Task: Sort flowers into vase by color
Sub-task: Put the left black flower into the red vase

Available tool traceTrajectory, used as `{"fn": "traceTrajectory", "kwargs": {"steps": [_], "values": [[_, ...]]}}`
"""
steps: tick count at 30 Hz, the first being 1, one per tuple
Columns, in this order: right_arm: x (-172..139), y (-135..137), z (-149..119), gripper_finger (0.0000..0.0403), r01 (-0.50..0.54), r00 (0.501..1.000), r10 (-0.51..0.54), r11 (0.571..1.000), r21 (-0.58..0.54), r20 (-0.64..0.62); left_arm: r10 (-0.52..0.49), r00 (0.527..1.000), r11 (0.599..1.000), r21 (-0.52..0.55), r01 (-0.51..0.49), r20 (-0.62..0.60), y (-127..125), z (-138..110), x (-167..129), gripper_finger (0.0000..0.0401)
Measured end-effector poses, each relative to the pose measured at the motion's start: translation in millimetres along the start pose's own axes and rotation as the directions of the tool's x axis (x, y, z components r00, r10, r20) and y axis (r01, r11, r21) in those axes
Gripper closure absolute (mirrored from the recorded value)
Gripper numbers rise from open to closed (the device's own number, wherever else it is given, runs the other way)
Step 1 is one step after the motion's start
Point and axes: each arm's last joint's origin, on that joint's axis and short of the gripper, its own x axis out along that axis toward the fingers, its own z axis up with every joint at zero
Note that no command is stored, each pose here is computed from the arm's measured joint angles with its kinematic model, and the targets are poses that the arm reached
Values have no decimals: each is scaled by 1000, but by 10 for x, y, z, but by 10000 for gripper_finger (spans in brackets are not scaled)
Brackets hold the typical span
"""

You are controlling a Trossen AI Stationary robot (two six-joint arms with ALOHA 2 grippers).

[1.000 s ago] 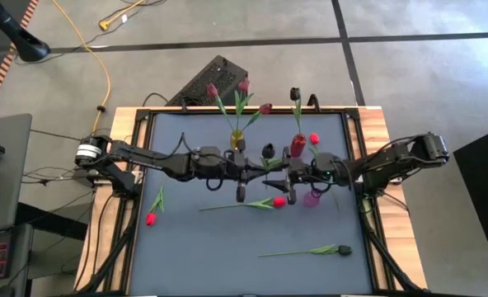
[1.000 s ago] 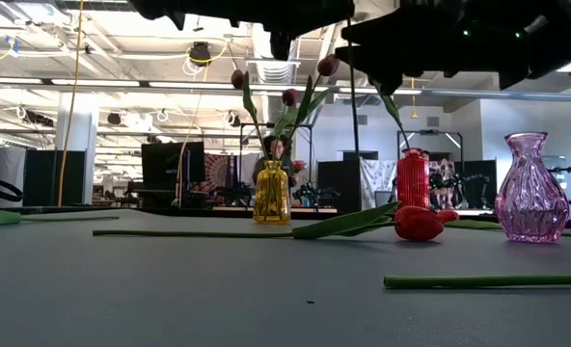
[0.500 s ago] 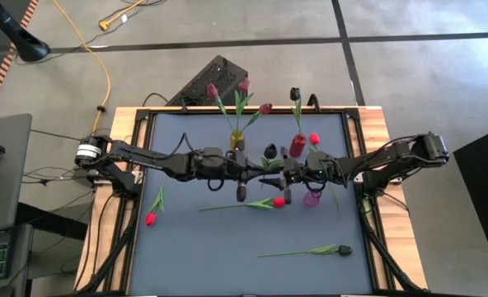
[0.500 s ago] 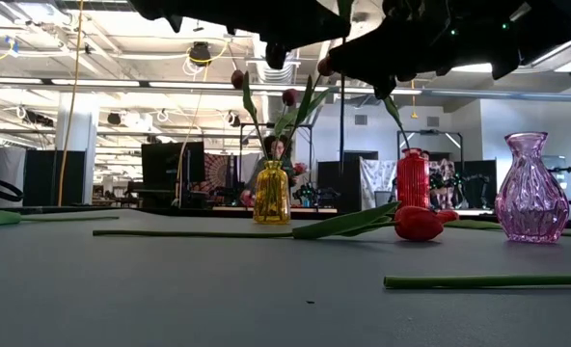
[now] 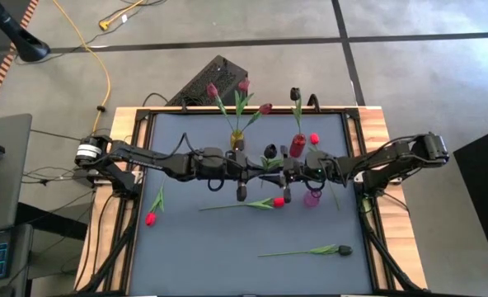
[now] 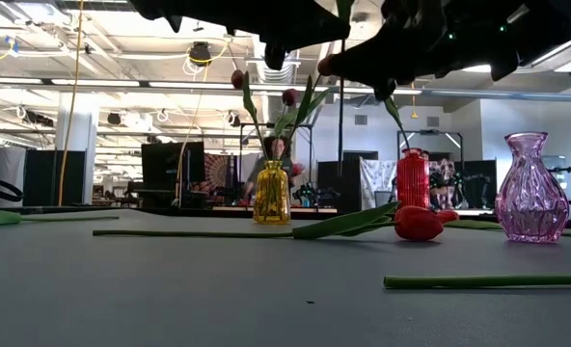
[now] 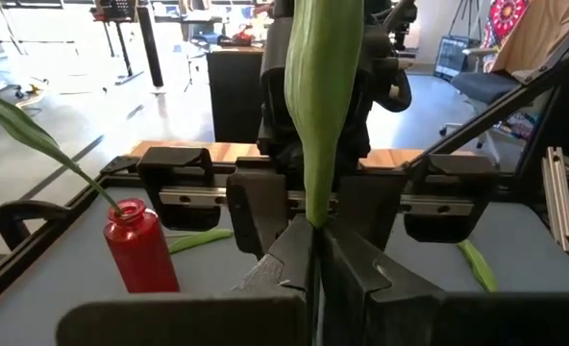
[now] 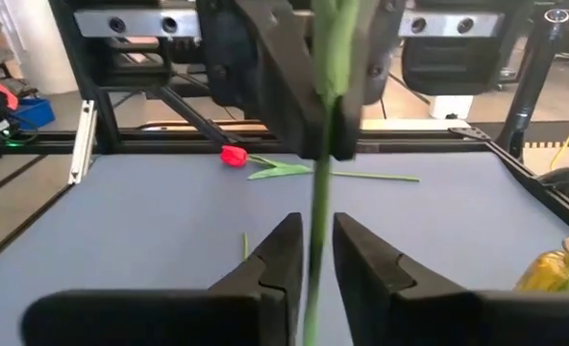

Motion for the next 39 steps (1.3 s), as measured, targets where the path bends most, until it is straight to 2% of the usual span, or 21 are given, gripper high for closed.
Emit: {"fn": "traceTrajectory", "kwargs": {"steps": [5, 9, 12, 17, 21, 25, 31, 39], "values": [[0, -16, -2, 375, 8, 1000, -8, 1000, -5, -2, 1, 1000, 1000, 0, -1, 2, 0, 1, 0, 401], [0, -15, -1, 377, 7, 1000, -7, 1000, -22, -1, 0, 1000, 1000, 11, 0, 2, 0, 2, 0, 392], [0, -34, -1, 377, 14, 1000, -14, 1000, -18, -2, 1, 1000, 1000, 29, -1, -1, 0, -1, 0, 364], [-76, -61, 79, 377, 25, 1000, -25, 1000, -16, 9, 2, 1000, 999, 41, -2, -10, 6, 2, -11, 295], [-242, -118, 189, 377, 49, 999, -50, 999, -13, -11, 16, 1000, 999, 38, -15, -18, 64, 52, -63, 249], [-486, -166, 322, 377, 80, 996, -80, 997, -10, -25, 44, 998, 999, 31, -43, -35, 159, 119, -146, 225], [-894, -246, 454, 377, 240, 970, -241, 971, -19, -44, 56, 998, 998, 17, -55, -40, 207, 143, -176, 219], [-1254, -421, 549, 377, 438, 899, -438, 899, -4, -8, 61, 996, 998, 17, -60, -63, 224, 118, -174, 218]]}}
